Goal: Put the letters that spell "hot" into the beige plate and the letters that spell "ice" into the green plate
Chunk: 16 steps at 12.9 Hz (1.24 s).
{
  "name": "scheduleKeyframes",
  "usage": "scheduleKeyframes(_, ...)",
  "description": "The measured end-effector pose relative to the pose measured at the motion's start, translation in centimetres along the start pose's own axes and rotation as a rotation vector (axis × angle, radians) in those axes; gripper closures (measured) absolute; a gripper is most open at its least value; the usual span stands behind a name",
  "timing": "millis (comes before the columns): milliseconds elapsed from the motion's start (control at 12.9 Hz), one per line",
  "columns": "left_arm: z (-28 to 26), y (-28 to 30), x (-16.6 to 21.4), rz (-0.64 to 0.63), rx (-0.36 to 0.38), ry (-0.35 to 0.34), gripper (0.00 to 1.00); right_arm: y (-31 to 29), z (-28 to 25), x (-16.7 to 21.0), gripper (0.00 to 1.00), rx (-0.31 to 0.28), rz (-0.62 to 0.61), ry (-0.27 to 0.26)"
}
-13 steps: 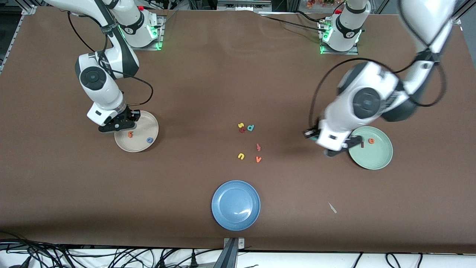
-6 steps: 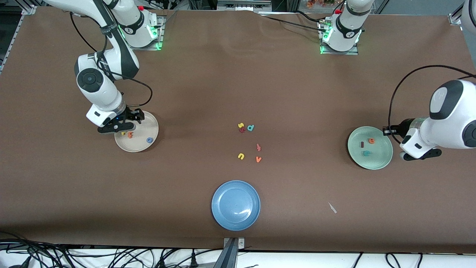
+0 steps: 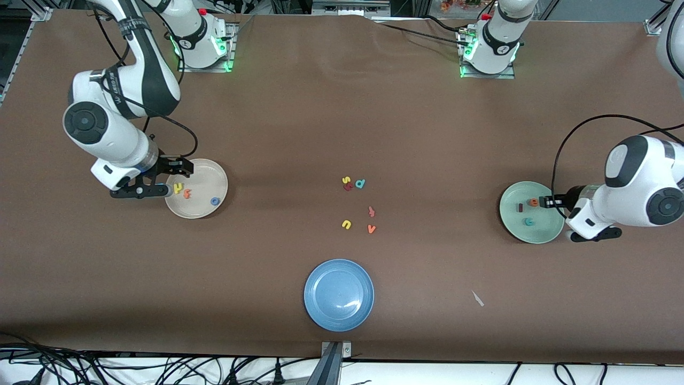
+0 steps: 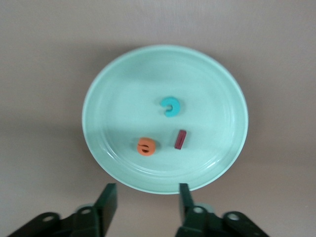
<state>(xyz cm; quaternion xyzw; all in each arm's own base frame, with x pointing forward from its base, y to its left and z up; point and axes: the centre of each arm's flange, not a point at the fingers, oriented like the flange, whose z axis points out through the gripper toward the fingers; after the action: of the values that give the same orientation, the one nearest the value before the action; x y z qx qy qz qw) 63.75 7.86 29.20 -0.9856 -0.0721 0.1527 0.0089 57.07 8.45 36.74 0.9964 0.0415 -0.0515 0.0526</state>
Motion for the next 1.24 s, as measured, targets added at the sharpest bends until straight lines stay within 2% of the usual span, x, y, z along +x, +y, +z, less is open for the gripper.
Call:
scheduleKeyframes(77,-2.2,-0.2,-0.1,-0.007,0.010,0.037,0.26,0.4,-2.0,0.0,0.00,0.000,0.008,-0.019)
scheduleKeyframes(232,-8.5,-1.1,-1.2,-0.010,0.032,0.097,0.01,1.7,-8.0,0.0,0.00,0.048,0.021,-0.048)
scheduleKeyframes(464,-19.0,-4.2,-4.2,-0.010,0.026,0.144,0.00,5.4,-15.7,-0.8,0.00,0.101,0.025,-0.051)
scheduleKeyframes(696,-26.1,-5.5,-6.9,0.019,0.002,0.197,0.00,6.0,-17.9,-1.4,0.00,0.105,-0.005,-0.065)
scheduleKeyframes(1005,-31.6,-4.2,-9.4,0.053,-0.017,0.268,0.00,5.8,-17.6,-1.4,0.00,0.106,-0.049,-0.078)
scheduleKeyframes(1237,-33.1,-2.7,-10.6,0.084,0.054,0.264,0.00,5.9,-18.2,-1.6,0.00,0.106,-0.050,-0.085)
